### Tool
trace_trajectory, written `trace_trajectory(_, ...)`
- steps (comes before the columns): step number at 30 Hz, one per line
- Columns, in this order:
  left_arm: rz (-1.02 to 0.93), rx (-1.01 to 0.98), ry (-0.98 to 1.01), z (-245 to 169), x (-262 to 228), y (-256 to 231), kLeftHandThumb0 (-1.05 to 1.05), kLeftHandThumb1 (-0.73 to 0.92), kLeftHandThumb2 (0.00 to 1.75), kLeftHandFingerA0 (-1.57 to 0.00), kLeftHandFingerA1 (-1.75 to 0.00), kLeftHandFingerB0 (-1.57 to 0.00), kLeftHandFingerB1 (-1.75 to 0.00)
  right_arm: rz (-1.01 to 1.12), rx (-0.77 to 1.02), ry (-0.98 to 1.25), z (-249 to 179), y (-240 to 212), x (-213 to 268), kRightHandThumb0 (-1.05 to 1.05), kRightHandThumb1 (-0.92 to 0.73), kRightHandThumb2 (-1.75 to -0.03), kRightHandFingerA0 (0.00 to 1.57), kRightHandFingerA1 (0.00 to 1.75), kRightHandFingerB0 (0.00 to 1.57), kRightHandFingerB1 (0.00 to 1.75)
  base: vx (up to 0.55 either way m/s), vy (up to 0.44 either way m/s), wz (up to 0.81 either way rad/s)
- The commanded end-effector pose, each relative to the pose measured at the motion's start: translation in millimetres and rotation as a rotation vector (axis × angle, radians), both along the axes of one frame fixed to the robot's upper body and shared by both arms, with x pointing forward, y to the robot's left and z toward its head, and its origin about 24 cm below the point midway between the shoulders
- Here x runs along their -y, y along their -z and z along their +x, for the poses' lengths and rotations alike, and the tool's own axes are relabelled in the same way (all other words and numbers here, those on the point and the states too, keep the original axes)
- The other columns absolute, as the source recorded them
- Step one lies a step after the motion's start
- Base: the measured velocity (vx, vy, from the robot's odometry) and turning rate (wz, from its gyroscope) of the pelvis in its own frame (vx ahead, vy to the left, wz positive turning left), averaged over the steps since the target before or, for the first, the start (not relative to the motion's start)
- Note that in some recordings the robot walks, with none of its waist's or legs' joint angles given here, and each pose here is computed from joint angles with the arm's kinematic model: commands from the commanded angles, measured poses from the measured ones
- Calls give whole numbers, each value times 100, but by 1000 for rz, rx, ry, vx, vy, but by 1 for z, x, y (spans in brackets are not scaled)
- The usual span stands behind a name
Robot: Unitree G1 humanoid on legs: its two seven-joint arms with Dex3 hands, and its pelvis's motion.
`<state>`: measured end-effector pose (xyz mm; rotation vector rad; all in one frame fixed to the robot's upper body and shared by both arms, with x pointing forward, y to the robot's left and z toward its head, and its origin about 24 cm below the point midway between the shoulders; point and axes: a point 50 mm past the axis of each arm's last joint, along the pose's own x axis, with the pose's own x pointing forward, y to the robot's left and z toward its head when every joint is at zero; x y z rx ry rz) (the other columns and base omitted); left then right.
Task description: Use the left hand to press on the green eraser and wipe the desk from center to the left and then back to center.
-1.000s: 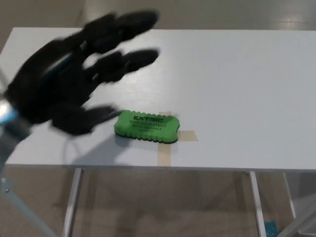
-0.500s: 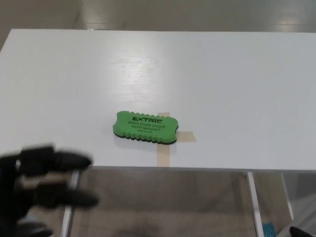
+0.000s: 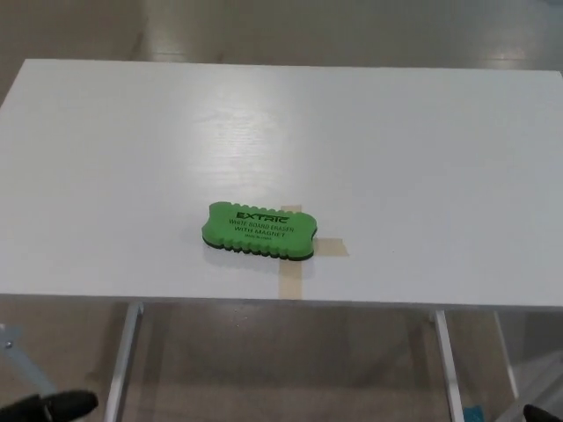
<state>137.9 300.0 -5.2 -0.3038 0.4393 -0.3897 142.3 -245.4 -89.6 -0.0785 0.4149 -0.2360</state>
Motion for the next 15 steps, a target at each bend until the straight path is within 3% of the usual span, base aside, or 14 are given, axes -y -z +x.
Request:
trace_trajectory(1,516,-222,-398,-23,-14,74,-32,69,61,-91,-48,-59,-38,-40,-106,-4,-14,16,-1,-44,-74,-63,65,41,40,33,0,0,0)
trace_trajectory(4,504,-312,-477,-23,-17,83,-31,70,62,-91,-49,-59,-38,-34,-104,-9,-13,15,2,-44,-74,-64,66,41,39,33,0,0,0)
trace_trajectory(5,492,-350,-506,-25,-19,87,-30,72,62,-93,-49,-62,-38,-38,-108,-11,-13,15,3,-50,-62,-90,57,57,32,47,0,0,0)
trace_trajectory(15,452,-389,-546,-28,-23,95,-30,72,62,-92,-49,-63,-38,-25,-118,-24,-15,18,2,-50,-63,-91,57,57,33,47,0,0,0)
